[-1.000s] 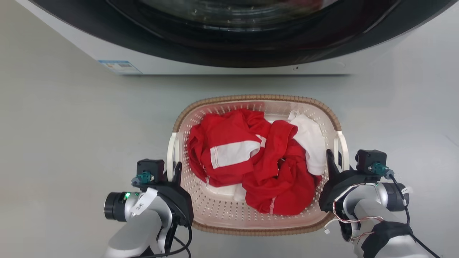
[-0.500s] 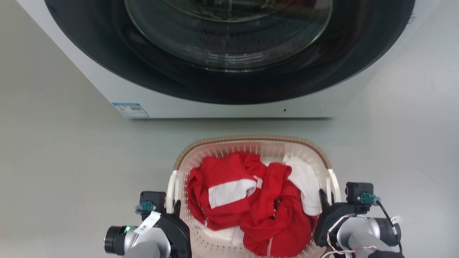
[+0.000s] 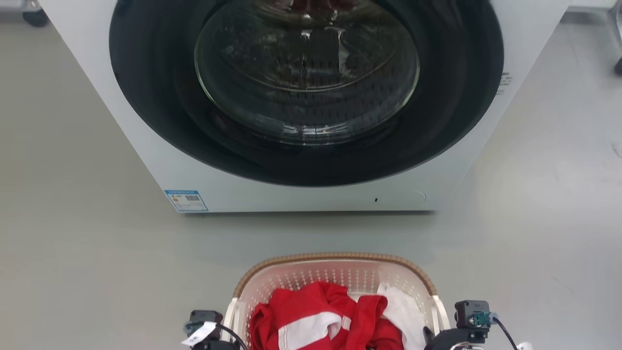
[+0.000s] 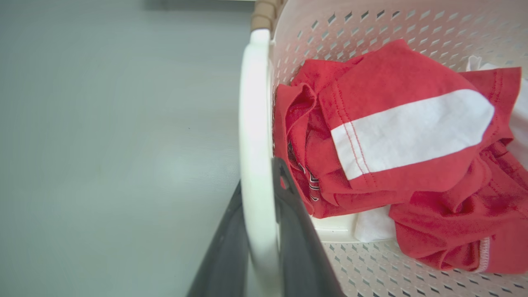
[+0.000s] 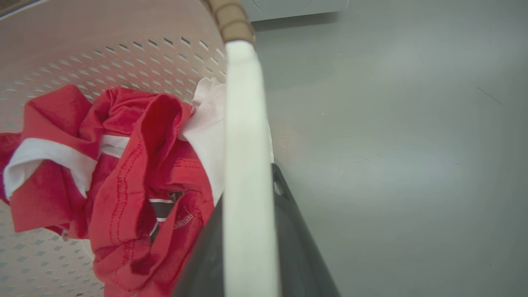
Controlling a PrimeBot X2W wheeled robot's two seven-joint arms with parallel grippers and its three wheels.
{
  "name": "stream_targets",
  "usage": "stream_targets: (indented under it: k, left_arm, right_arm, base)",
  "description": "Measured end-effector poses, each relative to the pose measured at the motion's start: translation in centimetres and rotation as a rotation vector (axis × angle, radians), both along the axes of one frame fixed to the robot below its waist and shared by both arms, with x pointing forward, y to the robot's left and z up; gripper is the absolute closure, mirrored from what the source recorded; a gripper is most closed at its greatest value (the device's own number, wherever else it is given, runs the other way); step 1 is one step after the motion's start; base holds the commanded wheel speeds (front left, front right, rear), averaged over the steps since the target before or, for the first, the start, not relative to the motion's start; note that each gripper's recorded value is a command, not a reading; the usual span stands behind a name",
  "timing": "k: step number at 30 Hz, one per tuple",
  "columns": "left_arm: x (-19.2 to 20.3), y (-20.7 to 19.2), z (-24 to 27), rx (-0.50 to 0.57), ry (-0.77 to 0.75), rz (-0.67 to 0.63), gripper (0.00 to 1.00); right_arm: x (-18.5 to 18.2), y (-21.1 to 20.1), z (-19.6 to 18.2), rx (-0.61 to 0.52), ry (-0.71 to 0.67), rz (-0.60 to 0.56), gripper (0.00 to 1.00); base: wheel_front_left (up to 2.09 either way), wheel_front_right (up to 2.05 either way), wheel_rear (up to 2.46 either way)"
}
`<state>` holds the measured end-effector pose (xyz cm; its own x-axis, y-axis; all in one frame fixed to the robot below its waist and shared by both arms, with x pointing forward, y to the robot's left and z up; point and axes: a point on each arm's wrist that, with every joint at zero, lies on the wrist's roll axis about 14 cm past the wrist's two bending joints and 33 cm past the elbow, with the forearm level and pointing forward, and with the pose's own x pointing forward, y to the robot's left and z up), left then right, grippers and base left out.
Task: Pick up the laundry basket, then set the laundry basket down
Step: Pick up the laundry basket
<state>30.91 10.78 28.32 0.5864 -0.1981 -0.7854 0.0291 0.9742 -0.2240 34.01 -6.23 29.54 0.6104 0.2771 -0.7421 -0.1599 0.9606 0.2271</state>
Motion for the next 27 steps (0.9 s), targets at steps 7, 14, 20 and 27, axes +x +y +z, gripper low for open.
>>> stream_targets:
  k: [7,14,20,27]
  left_arm:
    - [-2.0,0.0,0.2,-0.001,0.030,-0.013,1.00]
    - [-3.1,-0.1,0.5,0.001,0.034,-0.026,1.00]
    - [-3.3,-0.4,0.8,0.005,0.029,-0.050,1.00]
    - [-3.3,-0.5,0.9,0.006,0.030,-0.053,1.00]
  right_arm:
    - [-2.3,0.3,0.5,0.002,0.041,0.011,1.00]
    - [-4.0,0.4,1.0,0.002,0.059,0.016,1.00]
    - [-4.3,0.1,1.3,0.006,0.065,-0.004,1.00]
    - [-4.6,0.1,1.3,0.010,0.070,-0.006,1.00]
  base:
    - [0.00,0.00,0.00]
    - [0.00,0.00,0.00]
    - [0.00,0.00,0.00]
    - [0.00,0.00,0.00]
